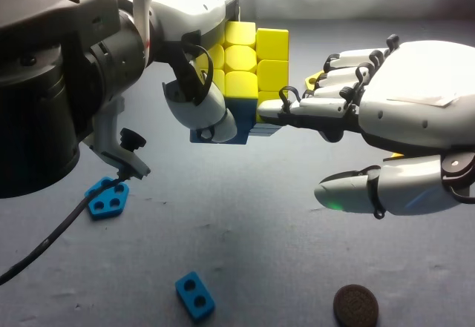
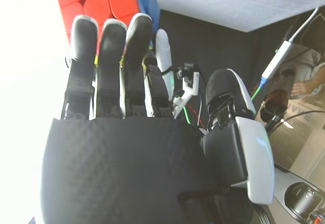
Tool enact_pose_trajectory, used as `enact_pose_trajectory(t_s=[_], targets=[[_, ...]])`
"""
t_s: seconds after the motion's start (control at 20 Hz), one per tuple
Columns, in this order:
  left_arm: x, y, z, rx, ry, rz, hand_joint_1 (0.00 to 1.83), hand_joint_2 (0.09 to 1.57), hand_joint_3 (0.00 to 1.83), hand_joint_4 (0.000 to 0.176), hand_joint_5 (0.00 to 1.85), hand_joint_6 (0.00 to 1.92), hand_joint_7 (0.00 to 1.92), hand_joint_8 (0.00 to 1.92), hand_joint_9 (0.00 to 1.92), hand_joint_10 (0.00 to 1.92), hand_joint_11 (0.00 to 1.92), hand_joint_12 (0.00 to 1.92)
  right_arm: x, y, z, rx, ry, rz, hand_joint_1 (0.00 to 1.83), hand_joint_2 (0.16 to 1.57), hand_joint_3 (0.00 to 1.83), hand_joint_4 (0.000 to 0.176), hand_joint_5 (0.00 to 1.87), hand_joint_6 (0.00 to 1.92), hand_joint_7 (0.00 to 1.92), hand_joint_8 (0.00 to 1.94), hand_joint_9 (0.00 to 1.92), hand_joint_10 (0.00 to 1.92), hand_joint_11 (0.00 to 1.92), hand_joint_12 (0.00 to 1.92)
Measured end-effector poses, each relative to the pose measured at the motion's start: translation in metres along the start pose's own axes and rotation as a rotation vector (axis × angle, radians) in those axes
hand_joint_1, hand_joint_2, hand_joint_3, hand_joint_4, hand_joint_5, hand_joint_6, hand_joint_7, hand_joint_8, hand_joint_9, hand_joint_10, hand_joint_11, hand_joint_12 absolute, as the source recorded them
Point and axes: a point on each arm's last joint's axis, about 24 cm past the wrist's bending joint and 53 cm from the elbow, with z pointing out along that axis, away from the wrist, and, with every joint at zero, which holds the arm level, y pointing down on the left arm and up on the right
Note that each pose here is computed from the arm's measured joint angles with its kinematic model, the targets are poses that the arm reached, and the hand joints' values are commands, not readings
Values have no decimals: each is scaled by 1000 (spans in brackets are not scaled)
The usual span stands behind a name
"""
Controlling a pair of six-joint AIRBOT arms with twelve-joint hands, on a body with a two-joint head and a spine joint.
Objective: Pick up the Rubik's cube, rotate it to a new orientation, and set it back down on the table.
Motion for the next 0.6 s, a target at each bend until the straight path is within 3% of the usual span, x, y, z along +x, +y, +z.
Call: enact_pose_trajectory(t_s=[0.15,0.25,0.35,0.45,0.6], targets=[[-2,-1,0,1,-5,4,1069,1202,0,0,151,1361,157,1446,151,1477,0,1596,-1,-2,1,3,-2,-1,0,1317,0,0,166,9,364,1473,311,1900,198,1921],[-2,1,0,-5,-8,6,1035,1211,2,0,92,1495,113,1503,132,1516,0,1601,1,-5,5,3,-1,0,0,1316,0,0,172,9,365,1487,308,1907,199,1921],[-4,1,0,-8,-12,0,1021,1235,10,0,81,1478,107,1508,127,1520,0,1598,5,-9,8,13,16,7,0,1314,0,0,176,9,359,1484,304,1912,204,1921],[-5,-3,0,8,-12,-4,1065,1197,0,0,174,1295,180,1411,184,1435,31,1570,10,-12,9,23,34,8,0,1317,0,0,175,7,339,1498,283,1920,182,1921],[-5,-4,0,10,-12,-2,1041,1191,0,0,132,1356,157,1432,162,1469,18,1604,10,-15,10,28,37,6,0,1315,0,0,160,0,336,1488,282,1909,178,1921]])
